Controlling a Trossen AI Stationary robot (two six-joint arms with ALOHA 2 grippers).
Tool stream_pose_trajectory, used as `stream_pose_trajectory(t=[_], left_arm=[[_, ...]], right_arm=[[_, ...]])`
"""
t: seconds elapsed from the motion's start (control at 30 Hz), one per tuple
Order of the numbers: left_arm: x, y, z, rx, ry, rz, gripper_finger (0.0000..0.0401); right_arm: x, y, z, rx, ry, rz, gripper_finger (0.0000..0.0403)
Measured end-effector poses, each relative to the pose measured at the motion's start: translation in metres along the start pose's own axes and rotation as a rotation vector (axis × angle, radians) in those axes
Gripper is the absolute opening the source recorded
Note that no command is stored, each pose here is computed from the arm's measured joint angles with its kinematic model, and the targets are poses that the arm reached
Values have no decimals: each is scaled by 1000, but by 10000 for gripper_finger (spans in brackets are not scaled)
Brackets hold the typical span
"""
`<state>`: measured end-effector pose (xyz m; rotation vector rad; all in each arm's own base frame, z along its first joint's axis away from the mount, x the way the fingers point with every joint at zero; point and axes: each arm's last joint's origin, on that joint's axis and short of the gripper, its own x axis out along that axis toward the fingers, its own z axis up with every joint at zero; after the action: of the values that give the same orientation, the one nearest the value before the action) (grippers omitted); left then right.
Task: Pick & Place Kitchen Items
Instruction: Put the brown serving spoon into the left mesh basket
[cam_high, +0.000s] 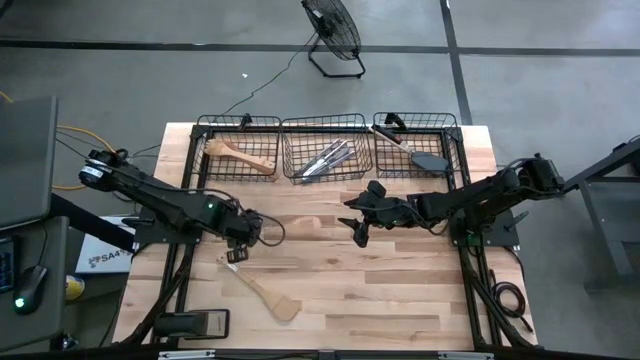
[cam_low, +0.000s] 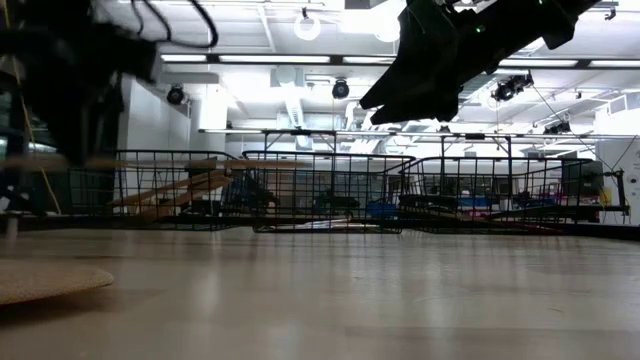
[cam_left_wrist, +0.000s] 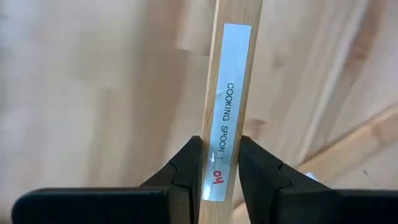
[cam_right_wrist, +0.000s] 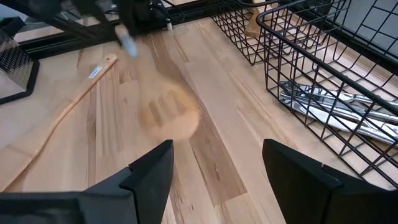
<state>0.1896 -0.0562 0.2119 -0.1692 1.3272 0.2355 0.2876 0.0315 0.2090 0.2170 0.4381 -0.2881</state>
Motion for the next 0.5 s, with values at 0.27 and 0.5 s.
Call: stream_pose_trajectory(t=[0.27, 0.5], left_arm=[[-67, 11, 14, -121, -73, 276, 74], [-105, 24, 13, -249, -164, 473, 74]], right_arm=[[0, 0, 0, 0, 0, 0, 239], [0, 0, 0, 0, 0, 0, 239]])
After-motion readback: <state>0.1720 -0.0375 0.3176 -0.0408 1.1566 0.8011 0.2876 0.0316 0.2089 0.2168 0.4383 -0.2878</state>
